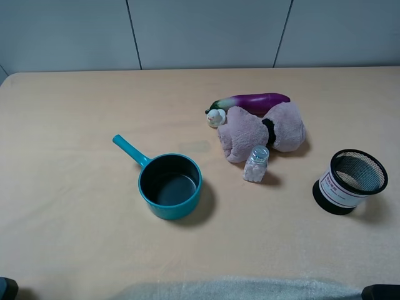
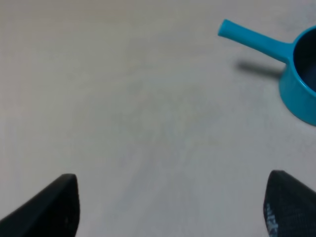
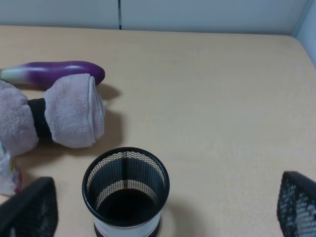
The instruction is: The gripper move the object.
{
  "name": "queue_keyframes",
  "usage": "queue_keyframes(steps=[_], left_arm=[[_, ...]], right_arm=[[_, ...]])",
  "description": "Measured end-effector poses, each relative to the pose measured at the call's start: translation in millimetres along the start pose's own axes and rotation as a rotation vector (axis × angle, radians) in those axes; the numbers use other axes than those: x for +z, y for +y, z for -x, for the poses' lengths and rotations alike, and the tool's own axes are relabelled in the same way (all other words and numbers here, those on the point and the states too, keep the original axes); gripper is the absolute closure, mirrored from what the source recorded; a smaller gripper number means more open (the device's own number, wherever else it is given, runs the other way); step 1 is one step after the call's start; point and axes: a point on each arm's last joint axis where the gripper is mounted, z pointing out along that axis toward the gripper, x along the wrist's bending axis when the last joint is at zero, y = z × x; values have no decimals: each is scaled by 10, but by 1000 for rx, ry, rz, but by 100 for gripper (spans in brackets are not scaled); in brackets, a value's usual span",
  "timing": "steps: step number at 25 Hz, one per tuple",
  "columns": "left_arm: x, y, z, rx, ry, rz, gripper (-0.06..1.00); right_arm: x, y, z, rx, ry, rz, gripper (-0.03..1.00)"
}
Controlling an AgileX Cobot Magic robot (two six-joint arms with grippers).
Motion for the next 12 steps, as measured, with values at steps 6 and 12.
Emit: queue_keyframes(steps=[6, 12], left_arm=[[-59, -69, 19, 12, 19, 66, 19], [-63, -73, 16, 14, 23, 68, 19]], right_arm=[[0, 0, 0, 0, 0, 0, 29], [0, 0, 0, 0, 0, 0, 29]])
